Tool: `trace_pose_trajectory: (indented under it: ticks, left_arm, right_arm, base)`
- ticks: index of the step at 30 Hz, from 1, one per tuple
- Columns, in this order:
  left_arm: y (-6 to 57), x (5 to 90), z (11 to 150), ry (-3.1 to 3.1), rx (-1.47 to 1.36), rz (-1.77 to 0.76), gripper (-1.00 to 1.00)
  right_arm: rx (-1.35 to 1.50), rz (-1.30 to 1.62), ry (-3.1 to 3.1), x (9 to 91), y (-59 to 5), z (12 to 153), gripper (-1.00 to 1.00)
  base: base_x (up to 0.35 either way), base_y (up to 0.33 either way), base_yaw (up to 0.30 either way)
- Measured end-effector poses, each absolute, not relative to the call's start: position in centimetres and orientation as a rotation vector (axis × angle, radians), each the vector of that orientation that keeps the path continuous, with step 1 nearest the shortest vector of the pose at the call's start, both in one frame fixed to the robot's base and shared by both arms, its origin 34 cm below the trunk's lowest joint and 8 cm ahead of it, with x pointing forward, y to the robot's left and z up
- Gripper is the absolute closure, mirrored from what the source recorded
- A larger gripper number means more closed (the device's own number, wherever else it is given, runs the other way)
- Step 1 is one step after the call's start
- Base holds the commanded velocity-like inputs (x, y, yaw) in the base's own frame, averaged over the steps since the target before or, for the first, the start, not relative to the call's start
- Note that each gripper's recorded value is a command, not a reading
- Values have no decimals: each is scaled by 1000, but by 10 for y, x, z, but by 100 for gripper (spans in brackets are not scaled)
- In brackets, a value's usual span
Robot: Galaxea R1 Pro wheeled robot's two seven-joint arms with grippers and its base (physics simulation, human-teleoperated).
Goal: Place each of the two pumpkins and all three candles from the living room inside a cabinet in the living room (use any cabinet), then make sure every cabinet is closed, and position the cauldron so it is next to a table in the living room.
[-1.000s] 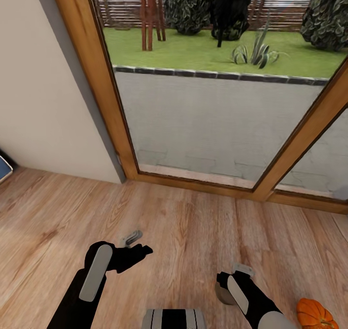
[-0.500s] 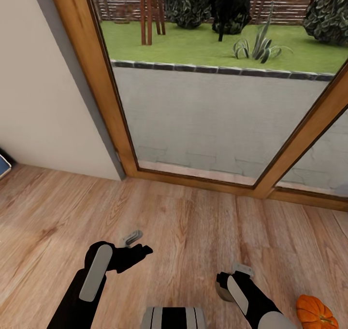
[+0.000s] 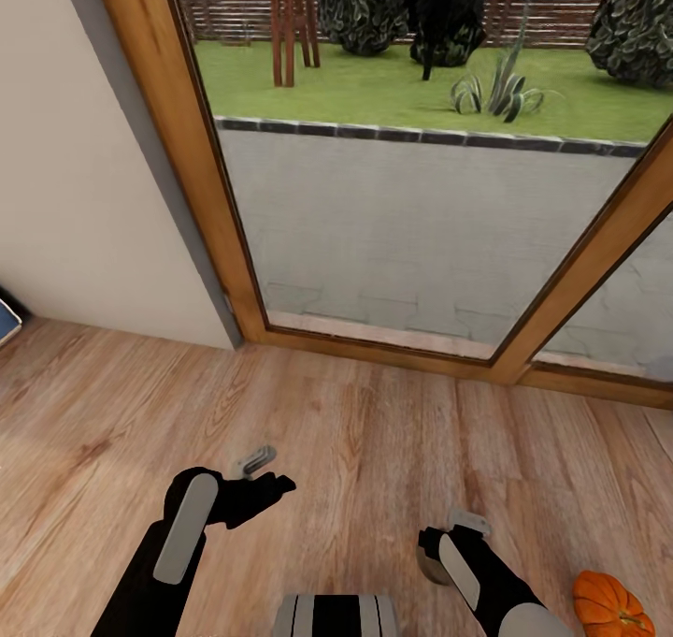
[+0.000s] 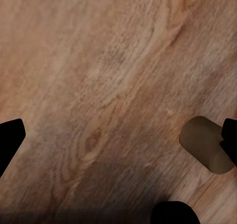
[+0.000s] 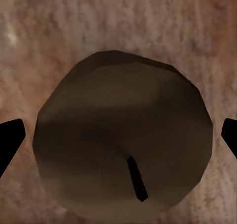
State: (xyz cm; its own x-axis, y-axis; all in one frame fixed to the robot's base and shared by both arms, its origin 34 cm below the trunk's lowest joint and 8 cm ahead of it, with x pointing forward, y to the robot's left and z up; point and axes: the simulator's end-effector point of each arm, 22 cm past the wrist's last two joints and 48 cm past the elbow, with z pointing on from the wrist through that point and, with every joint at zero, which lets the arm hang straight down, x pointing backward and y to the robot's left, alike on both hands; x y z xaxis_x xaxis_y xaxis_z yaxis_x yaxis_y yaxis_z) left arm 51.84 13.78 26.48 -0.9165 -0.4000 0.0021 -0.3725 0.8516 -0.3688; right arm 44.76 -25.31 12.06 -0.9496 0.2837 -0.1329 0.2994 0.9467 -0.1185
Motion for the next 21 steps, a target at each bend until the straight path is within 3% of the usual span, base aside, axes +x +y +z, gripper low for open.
trace_pose_trajectory:
  ticks: [21]
  left_arm:
    - [138,514,255,2970,-626,-561,-100]
  right_arm:
    - [457,-212,3011,439,-253,112,-100]
  base:
    - [0,0,0]
